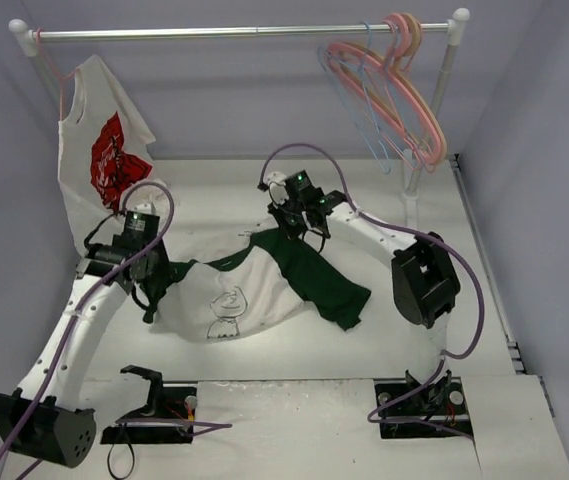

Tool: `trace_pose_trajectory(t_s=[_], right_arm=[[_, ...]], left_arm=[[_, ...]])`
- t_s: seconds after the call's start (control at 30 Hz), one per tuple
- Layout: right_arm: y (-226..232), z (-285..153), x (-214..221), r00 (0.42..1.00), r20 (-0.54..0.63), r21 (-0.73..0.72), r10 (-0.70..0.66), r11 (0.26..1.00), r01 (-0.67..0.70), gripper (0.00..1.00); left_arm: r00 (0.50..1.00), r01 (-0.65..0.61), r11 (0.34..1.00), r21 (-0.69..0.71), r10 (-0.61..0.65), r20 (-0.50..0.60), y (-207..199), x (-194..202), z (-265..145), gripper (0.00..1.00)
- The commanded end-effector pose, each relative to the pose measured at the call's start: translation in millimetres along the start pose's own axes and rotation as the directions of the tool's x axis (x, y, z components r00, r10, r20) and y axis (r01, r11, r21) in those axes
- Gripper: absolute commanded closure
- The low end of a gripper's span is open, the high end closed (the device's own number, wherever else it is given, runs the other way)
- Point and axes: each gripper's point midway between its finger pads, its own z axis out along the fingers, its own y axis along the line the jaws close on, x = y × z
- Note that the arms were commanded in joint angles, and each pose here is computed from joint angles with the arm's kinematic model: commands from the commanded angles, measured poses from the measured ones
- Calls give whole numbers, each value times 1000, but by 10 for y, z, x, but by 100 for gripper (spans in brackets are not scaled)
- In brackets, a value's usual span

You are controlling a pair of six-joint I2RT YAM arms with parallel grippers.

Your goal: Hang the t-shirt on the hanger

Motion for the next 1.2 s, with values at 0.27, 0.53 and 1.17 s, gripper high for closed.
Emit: trace_pose_trajectory(t_s=[0.27, 0.53, 1.17], right_arm=[[-381, -2438, -1515, 834, 468, 415, -293, 906, 86, 100], [-127, -2255, -218, 919, 389, 300, -59, 952, -66, 87], [81, -3130, -713, 875, 475, 181, 91, 963, -198, 50]], left_arm=[[903, -9, 993, 116, -42, 428, -195, -1556, -951, 100], [972, 43, 982, 184, -83, 217, -153, -532, -198, 65], [986, 165, 977, 138, -159, -53, -77, 76, -341, 43]])
